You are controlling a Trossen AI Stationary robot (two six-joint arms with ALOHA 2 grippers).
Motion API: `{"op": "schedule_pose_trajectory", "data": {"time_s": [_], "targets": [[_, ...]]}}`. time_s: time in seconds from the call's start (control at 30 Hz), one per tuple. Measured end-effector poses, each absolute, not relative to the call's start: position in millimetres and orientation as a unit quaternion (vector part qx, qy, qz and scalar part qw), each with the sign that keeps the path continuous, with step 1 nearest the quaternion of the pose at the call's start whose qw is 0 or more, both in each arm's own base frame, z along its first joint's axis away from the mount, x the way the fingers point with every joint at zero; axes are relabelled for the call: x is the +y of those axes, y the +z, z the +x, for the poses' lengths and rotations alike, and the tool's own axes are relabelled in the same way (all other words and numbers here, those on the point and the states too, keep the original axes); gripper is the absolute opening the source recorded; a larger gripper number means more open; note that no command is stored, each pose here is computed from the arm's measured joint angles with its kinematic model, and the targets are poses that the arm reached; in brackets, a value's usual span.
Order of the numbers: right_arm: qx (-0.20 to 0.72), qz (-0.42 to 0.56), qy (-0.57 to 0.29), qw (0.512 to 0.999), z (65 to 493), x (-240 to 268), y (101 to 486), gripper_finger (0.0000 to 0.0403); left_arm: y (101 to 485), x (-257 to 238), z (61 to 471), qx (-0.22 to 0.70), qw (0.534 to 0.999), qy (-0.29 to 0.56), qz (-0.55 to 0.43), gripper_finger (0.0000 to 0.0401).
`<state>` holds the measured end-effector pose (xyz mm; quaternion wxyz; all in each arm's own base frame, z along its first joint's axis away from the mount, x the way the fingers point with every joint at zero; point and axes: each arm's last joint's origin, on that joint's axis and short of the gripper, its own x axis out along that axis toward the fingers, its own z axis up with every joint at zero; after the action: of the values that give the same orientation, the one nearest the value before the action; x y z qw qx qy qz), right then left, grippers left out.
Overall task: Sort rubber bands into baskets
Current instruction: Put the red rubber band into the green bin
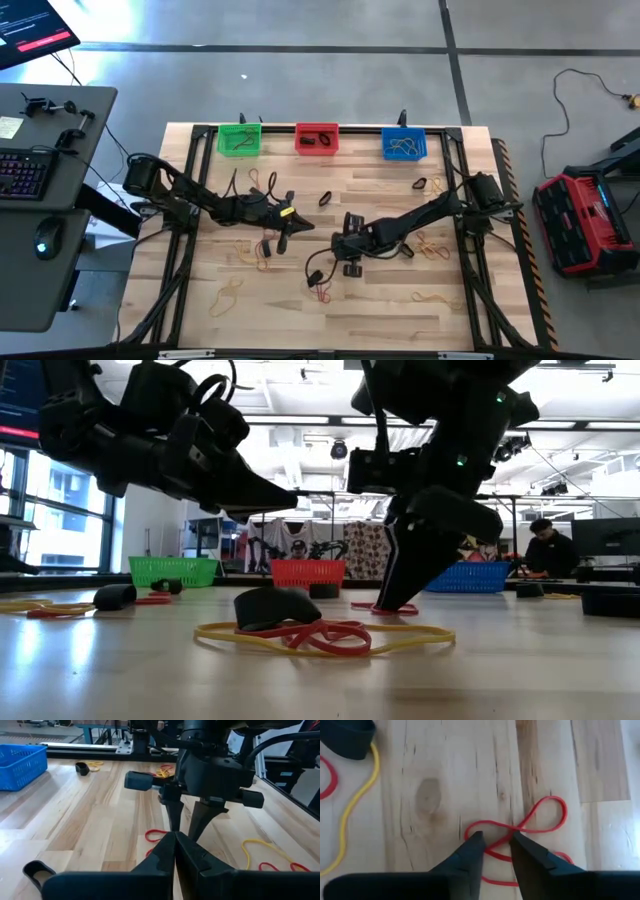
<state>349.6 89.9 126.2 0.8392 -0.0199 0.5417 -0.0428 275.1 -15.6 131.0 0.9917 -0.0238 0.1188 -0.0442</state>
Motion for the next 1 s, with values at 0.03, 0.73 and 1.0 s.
{"op": "schedule_pose_trajectory", "data": {"time_s": [0.03,0.73,1.0], "targets": [[0.542,-0.02,-0.042,0.839,350,90,126,0.0078,131,-16,275,0.119,0.992,-0.044,-0.024,0.0003],[0.506,-0.079,-0.074,0.856,356,85,153,0.0,131,-18,276,0.124,0.99,-0.068,-0.011,0.0003],[0.453,-0.102,-0.113,0.878,354,81,179,0.0,142,-35,288,0.104,0.989,-0.093,0.052,0.0008]]}}
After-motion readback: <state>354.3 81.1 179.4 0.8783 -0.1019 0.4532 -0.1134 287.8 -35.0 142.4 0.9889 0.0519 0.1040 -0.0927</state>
